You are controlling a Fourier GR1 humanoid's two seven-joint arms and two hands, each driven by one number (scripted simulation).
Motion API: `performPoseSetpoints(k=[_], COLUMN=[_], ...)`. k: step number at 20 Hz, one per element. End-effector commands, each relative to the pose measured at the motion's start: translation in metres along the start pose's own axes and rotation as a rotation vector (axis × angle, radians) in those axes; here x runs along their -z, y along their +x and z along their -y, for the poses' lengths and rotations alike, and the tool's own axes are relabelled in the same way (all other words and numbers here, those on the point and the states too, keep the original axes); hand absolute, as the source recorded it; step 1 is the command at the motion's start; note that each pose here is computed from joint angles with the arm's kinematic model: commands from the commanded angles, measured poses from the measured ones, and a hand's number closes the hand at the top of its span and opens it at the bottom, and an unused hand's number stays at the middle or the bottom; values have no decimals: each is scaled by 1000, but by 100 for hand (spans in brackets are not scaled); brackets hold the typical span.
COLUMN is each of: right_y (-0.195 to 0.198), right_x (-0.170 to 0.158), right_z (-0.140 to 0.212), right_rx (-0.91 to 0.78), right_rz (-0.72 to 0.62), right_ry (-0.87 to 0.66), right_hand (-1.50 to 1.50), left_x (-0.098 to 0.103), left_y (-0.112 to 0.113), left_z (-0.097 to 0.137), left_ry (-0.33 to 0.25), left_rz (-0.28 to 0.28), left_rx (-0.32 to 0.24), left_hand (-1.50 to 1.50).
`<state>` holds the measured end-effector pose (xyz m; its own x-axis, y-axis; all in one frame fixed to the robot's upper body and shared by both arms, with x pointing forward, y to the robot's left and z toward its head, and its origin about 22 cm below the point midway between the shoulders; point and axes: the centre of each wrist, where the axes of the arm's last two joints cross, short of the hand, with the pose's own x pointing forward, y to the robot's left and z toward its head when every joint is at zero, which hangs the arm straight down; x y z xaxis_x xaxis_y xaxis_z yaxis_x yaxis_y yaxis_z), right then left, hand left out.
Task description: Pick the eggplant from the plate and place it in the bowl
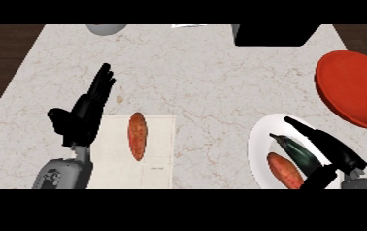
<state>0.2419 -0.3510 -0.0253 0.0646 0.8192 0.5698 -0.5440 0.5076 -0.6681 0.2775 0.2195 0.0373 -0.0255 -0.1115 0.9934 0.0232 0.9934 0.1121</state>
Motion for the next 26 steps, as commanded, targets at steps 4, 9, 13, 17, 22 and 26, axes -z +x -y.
performPoseSetpoints(k=[4,9,13,17,22,26], right_y=[1,-1,-2,-13,-9,9], right_x=[5,4,-1,-20,-55,-75], right_z=[-25,-16,-43,-17,-5,-5], right_rx=[-167,-129,-50,176,297,311], right_rz=[125,160,177,326,513,664], right_ry=[117,135,96,-86,-219,-320], right_hand=[150,150,150,150,150,150], left_x=[-4,-11,-1,-5,-10,-8], left_y=[2,-14,-9,-9,-5,-17], left_z=[5,-15,7,10,3,-1], left_ry=[-15,2,-2,14,21,32], left_rz=[-4,11,-5,4,-13,-14], left_rx=[-7,3,-11,11,-7,17], left_hand=[0,0,0,0,0,0])
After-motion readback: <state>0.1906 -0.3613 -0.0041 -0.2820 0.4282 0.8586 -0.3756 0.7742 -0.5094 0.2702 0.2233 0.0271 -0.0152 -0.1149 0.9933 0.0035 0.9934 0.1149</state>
